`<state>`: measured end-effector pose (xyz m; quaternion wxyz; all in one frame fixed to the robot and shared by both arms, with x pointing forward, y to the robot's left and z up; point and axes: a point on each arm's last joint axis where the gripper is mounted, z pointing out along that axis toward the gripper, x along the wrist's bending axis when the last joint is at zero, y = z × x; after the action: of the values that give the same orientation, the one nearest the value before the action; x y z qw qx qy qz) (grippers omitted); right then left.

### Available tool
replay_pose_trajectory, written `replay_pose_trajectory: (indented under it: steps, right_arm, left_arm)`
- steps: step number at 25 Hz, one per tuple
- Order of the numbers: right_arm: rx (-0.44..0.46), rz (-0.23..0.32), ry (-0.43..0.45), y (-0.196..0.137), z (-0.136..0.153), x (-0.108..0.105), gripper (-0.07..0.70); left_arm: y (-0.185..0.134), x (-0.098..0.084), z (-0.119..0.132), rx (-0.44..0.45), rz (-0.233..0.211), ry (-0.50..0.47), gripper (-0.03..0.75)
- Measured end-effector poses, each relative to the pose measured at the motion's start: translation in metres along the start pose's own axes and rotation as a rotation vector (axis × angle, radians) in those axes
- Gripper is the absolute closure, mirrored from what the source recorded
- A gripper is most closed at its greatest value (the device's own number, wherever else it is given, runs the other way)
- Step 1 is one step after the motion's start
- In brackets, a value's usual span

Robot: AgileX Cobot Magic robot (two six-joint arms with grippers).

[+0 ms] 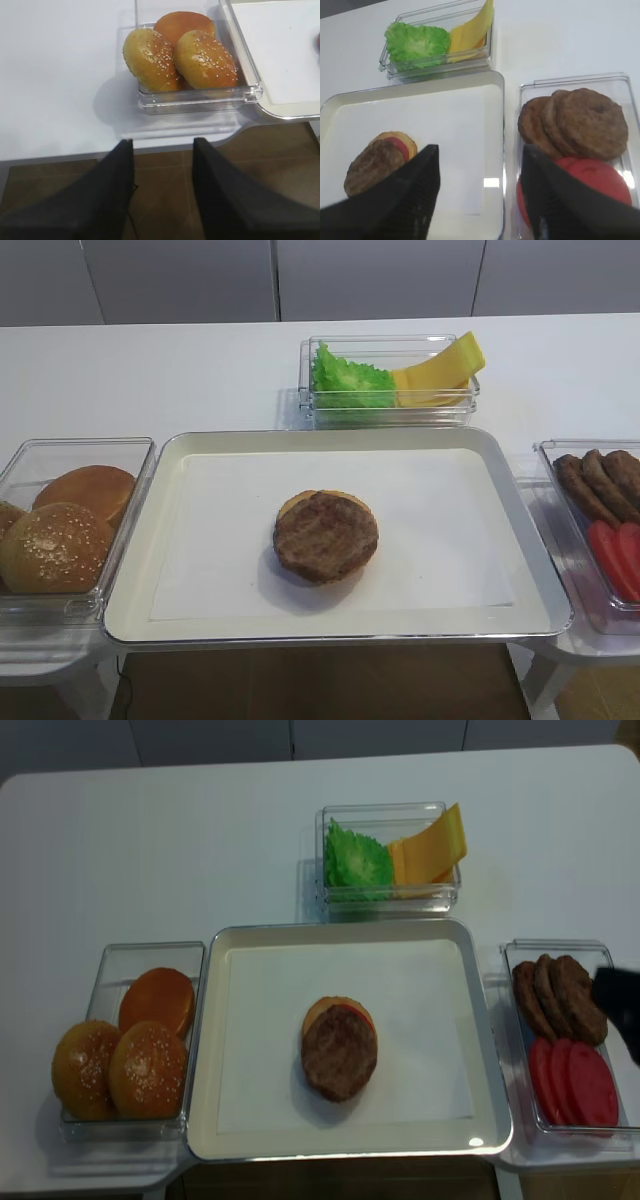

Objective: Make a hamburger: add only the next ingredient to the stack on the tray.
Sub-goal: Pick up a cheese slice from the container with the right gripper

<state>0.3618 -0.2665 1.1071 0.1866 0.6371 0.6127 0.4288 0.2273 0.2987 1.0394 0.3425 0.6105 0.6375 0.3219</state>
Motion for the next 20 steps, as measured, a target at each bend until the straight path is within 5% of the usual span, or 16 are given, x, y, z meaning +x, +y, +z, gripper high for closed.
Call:
replay_pose_trajectory:
  steps: [11,20]
  right_arm:
    - [0.193,0.031,0.018,0.084,0.125,0.002,0.223]
    - [0.31,0.075,0.027,0.12,0.234,-0.008,0.223]
  left_arm:
    - [0.0,0.0,0.0,0.0,0.0,0.0,0.422]
    - [0.0,0.0,0.0,0.0,0.0,0.0,0.422]
